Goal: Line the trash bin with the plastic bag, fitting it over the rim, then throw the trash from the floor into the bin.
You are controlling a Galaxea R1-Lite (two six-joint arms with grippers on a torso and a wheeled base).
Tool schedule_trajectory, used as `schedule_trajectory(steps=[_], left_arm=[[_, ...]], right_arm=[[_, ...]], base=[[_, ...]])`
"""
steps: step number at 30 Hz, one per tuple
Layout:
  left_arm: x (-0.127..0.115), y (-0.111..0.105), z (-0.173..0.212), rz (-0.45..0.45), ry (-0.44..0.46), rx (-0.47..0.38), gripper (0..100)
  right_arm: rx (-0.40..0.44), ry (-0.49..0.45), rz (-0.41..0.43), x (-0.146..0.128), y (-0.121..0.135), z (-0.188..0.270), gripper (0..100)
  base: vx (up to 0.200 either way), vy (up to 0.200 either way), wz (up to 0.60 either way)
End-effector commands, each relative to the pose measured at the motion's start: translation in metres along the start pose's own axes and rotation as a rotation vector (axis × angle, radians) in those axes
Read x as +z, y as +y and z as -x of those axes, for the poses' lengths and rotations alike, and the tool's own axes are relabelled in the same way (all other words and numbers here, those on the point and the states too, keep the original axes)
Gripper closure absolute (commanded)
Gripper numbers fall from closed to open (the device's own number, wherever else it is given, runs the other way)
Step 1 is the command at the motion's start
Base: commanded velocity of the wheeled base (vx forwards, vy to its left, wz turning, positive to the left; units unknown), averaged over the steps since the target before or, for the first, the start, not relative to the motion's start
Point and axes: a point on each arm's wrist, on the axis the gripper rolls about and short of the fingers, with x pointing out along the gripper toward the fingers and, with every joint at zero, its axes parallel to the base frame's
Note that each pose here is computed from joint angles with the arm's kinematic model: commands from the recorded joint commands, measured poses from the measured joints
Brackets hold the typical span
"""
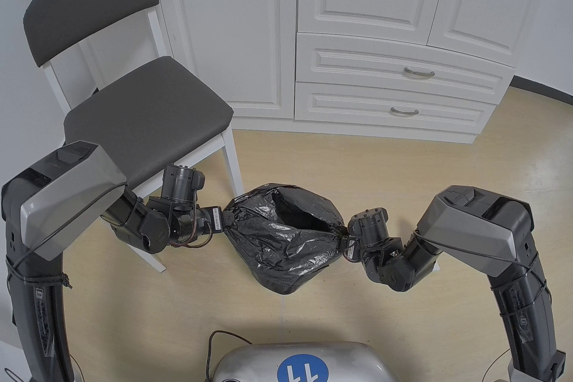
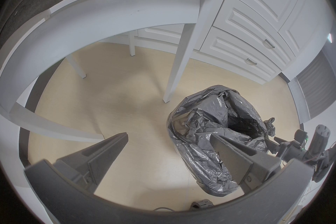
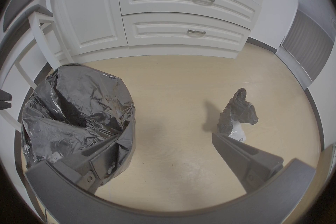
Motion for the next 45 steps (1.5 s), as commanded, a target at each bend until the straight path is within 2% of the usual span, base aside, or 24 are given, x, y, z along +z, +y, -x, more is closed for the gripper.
schedule_trajectory(steps=[1, 4, 7, 8, 10, 12, 13, 15, 18, 25, 27, 28, 30, 32, 33, 37, 41, 42, 43, 45], left_arm=[[-0.001, -0.002, 0.000, -0.002, 0.002, -0.004, 0], [-0.001, -0.002, 0.000, -0.002, 0.002, -0.004, 0], [-0.001, -0.002, 0.000, -0.001, -0.001, -0.003, 0], [-0.001, -0.002, 0.000, -0.001, -0.001, -0.003, 0], [0.000, -0.003, 0.000, 0.001, -0.012, -0.005, 0], [0.000, -0.002, 0.000, 0.001, -0.010, -0.005, 0], [0.000, -0.003, 0.000, 0.002, -0.018, -0.007, 0], [0.001, -0.003, 0.000, 0.002, -0.021, -0.008, 0], [0.001, -0.003, 0.000, 0.003, -0.023, -0.009, 0], [-0.002, -0.008, 0.001, -0.006, -0.018, -0.019, 0], [-0.005, -0.012, 0.008, -0.017, -0.006, -0.033, 0], [-0.005, -0.012, 0.008, -0.017, -0.006, -0.033, 0], [-0.010, -0.019, 0.020, -0.038, 0.001, -0.056, 0], [-0.009, -0.028, 0.028, -0.087, -0.039, -0.097, 0], [-0.009, -0.029, 0.029, -0.093, -0.044, -0.103, 0], [-0.005, -0.039, 0.026, -0.238, -0.107, -0.248, 0], [0.002, -0.035, 0.011, -0.367, -0.129, -0.341, 0], [0.003, -0.034, 0.009, -0.374, -0.129, -0.347, 0], [0.003, -0.032, -0.001, -0.434, -0.130, -0.398, 0], [0.003, -0.030, -0.009, -0.495, -0.134, -0.441, 0]], right_arm=[[0.012, 0.038, -0.003, -0.010, 0.002, -0.010, 0], [0.024, 0.036, -0.022, -0.009, 0.005, -0.011, 0], [0.043, -0.013, -0.110, 0.000, 0.014, -0.023, 0], [0.045, -0.016, -0.116, 0.000, 0.015, -0.023, 0], [0.041, -0.055, -0.191, 0.009, 0.018, -0.036, 0], [0.043, -0.057, -0.196, 0.009, 0.019, -0.036, 0], [0.046, -0.092, -0.250, 0.017, 0.019, -0.044, 0], [0.055, -0.115, -0.307, 0.026, 0.020, -0.047, 0], [0.062, -0.130, -0.350, 0.032, 0.022, -0.049, 0], [0.027, -0.099, -0.318, 0.024, 0.010, -0.049, 0], [0.030, -0.081, -0.265, 0.033, 0.000, -0.030, 0], [0.030, -0.081, -0.265, 0.033, 0.000, -0.030, 0], [0.067, -0.052, -0.229, 0.042, -0.009, -0.009, 0], [0.127, -0.036, -0.228, 0.050, -0.014, 0.008, 0], [0.130, -0.036, -0.227, 0.051, -0.016, 0.010, 0], [0.182, -0.072, -0.224, 0.059, -0.019, 0.024, 0], [0.202, -0.103, -0.200, 0.060, -0.021, 0.030, 0], [0.202, -0.105, -0.198, 0.060, -0.022, 0.031, 0], [0.210, -0.106, -0.177, 0.060, -0.023, 0.037, 0], [0.216, -0.109, -0.160, 0.063, -0.025, 0.045, 0]], base=[[0.000, 0.000, 0.00], [0.000, 0.000, 0.00], [0.000, 0.000, 0.00], [0.000, 0.000, 0.00], [0.000, 0.000, 0.00], [0.000, 0.000, 0.00], [0.000, 0.000, 0.00], [0.000, 0.000, 0.00], [0.000, 0.000, 0.00], [0.000, 0.000, 0.00], [0.000, 0.000, 0.00], [0.000, 0.000, 0.00], [0.000, 0.000, 0.00], [0.000, 0.000, 0.00], [0.000, 0.000, 0.00], [0.000, 0.000, 0.00], [0.000, 0.000, 0.00], [0.000, 0.000, 0.00], [0.000, 0.000, 0.00], [0.000, 0.000, 0.00]])
